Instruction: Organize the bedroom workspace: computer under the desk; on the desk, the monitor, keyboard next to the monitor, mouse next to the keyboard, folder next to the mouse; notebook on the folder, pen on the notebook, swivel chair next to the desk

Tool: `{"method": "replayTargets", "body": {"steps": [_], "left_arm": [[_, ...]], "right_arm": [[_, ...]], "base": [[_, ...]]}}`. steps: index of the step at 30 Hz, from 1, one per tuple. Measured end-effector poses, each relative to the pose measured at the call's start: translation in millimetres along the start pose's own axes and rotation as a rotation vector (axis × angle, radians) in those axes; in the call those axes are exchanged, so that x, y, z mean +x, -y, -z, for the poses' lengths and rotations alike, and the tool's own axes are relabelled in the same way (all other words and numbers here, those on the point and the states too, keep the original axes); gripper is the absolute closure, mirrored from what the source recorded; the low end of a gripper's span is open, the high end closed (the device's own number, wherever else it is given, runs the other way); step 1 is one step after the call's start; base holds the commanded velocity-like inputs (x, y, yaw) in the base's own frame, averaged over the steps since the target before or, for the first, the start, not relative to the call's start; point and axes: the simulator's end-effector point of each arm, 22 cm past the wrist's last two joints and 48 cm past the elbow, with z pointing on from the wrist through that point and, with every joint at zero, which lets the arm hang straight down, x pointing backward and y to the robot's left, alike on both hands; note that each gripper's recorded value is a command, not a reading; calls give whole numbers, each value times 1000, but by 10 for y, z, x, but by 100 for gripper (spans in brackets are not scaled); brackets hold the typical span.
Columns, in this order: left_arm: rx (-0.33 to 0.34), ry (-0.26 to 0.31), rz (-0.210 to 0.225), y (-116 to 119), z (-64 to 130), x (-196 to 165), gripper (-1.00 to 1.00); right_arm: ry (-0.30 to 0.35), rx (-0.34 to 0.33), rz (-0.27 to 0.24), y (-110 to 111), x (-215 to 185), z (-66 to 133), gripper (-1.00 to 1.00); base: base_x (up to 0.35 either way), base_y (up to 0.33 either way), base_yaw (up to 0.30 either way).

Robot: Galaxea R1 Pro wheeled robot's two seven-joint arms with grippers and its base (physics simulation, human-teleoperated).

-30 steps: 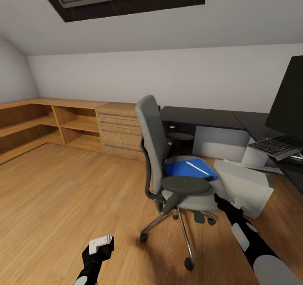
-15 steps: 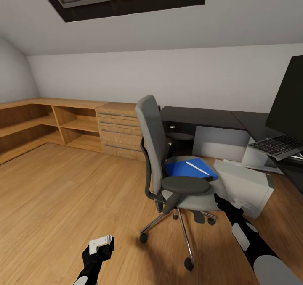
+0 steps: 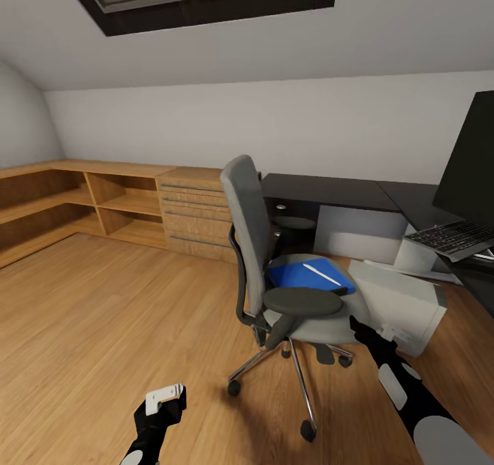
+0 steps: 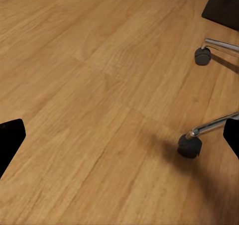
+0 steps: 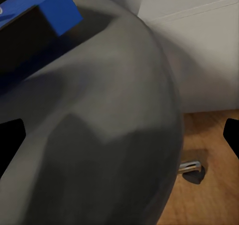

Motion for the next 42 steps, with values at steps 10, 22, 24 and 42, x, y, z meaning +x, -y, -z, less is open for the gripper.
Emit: {"method": "replayTargets", "body": {"steps": [10,22,24,42], "left_arm": [[0,2,-1,0,2,-4,-100],[0,-1,0,-1,1,7,-100],[0,-2,0,-1,1,8,-100],[0,-2,0,-1,1,9,-100]], "right_arm": [[8,7,-8,34,-35,1,-100],[20,28,-22,164,-105,2,-100],[23,32,-18,200,-130,1,-100],[23,36,-13,247,-147,3,-100]], "base": [[95,0,0],[22,0,0],[0,0,0],[20,-44,0]]}}
